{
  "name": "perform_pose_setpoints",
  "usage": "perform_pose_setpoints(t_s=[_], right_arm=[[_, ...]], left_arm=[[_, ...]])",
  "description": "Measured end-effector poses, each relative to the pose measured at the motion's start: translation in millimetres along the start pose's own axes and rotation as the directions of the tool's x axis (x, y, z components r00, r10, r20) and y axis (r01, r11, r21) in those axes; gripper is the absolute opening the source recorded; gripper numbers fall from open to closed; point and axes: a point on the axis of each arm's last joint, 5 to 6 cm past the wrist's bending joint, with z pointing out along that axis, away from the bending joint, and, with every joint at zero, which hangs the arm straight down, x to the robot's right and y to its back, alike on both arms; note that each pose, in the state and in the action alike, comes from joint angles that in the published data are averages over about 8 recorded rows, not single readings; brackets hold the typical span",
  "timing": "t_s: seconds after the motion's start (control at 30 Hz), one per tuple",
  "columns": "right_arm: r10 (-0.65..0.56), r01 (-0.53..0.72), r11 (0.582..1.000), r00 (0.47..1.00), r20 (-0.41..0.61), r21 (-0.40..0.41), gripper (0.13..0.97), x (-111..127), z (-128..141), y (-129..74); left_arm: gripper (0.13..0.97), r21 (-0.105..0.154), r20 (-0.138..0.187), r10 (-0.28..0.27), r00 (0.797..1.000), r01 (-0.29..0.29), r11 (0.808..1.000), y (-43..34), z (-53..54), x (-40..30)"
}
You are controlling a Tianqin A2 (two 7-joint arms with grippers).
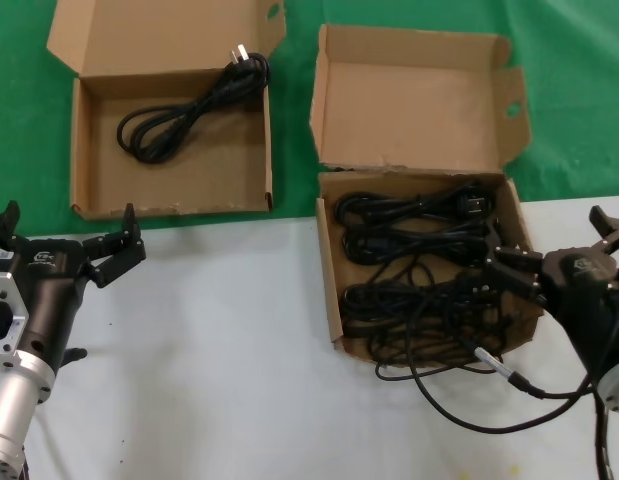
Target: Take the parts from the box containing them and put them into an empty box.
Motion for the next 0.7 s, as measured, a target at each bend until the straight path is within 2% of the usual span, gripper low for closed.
perform_pose_setpoints(t_s=[0.7], right_arm=[[0.0, 0.0, 1.0, 1.0, 0.0, 0.0, 0.966, 0.0, 0.0, 0.0]], left_arm=[[0.966, 0.0, 0.0, 0.0, 1.0, 0.0, 1.0, 0.0, 0.0, 0.0]])
